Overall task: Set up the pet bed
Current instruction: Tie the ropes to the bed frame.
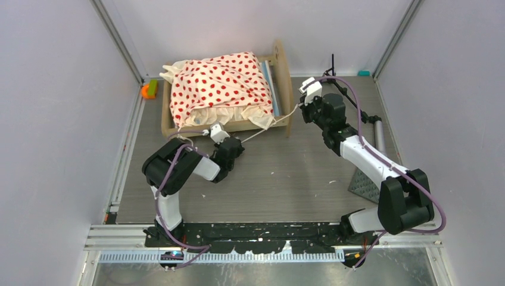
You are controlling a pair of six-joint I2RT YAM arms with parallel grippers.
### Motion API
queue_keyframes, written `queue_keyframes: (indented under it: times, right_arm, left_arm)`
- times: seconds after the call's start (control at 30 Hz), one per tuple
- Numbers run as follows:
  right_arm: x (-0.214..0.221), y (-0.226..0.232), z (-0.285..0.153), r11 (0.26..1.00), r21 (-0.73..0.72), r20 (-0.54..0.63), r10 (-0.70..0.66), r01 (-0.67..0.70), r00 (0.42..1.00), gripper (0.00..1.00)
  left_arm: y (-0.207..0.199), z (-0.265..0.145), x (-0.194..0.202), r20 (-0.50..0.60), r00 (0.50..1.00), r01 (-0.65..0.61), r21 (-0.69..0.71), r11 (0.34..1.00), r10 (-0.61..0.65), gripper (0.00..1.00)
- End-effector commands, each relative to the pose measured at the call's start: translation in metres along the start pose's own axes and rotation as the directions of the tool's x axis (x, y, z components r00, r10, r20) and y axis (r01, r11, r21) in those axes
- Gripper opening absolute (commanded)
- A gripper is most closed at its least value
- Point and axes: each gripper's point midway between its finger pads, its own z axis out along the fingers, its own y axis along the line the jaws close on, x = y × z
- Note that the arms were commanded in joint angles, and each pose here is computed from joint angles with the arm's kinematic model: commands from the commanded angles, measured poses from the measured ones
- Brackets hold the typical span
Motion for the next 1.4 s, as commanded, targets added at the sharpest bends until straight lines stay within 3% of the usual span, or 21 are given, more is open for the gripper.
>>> queue_keyframes:
  times: [0.0,0.07,0.17,0.27,0.57,0.7,0.83,0.97,1.37]
  right_arm:
    - [-0.041,-0.018,0.001,0.998,0.064,0.108,-0.016,0.009,0.994,0.00]
    - [-0.039,-0.014,0.001,0.999,0.039,0.097,-0.008,0.004,0.995,0.05]
    - [-0.038,-0.012,-0.003,0.998,0.039,0.086,0.036,-0.039,0.996,0.33]
    - [-0.040,-0.015,-0.014,0.996,0.058,0.067,0.064,-0.068,0.996,0.53]
    - [-0.057,-0.039,-0.053,0.937,0.224,0.025,0.270,-0.269,0.962,0.76]
    - [-0.068,-0.034,-0.057,0.876,0.239,-0.071,0.446,-0.419,0.892,0.79]
    - [-0.088,-0.018,-0.038,0.878,0.127,-0.119,0.475,-0.461,0.872,0.80]
    - [-0.094,-0.021,-0.003,0.840,0.155,-0.168,0.541,-0.520,0.824,0.81]
    - [-0.064,-0.008,0.068,0.886,0.230,-0.243,0.454,-0.403,0.857,0.82]
  left_arm:
    - [0.027,-0.005,-0.007,0.028,0.998,-0.054,-0.117,0.992,0.058,0.00]
    - [0.017,-0.005,-0.005,0.006,0.998,-0.065,-0.077,0.995,0.065,0.09]
    - [0.001,-0.012,-0.005,-0.022,0.997,-0.068,-0.013,0.998,0.068,0.29]
    - [-0.007,-0.030,-0.007,-0.032,0.996,-0.079,0.026,0.997,0.080,0.45]
    - [-0.015,-0.113,-0.043,-0.092,0.981,-0.166,0.054,0.985,0.171,0.51]
    - [-0.014,-0.151,-0.074,-0.096,0.975,-0.197,0.064,0.978,0.202,0.52]
    - [-0.011,-0.183,-0.106,-0.071,0.973,-0.216,0.065,0.974,0.220,0.57]
    - [-0.002,-0.207,-0.128,-0.067,0.963,-0.258,0.035,0.965,0.260,0.64]
    - [0.029,-0.262,-0.175,0.035,0.976,-0.217,0.023,0.976,0.217,0.64]
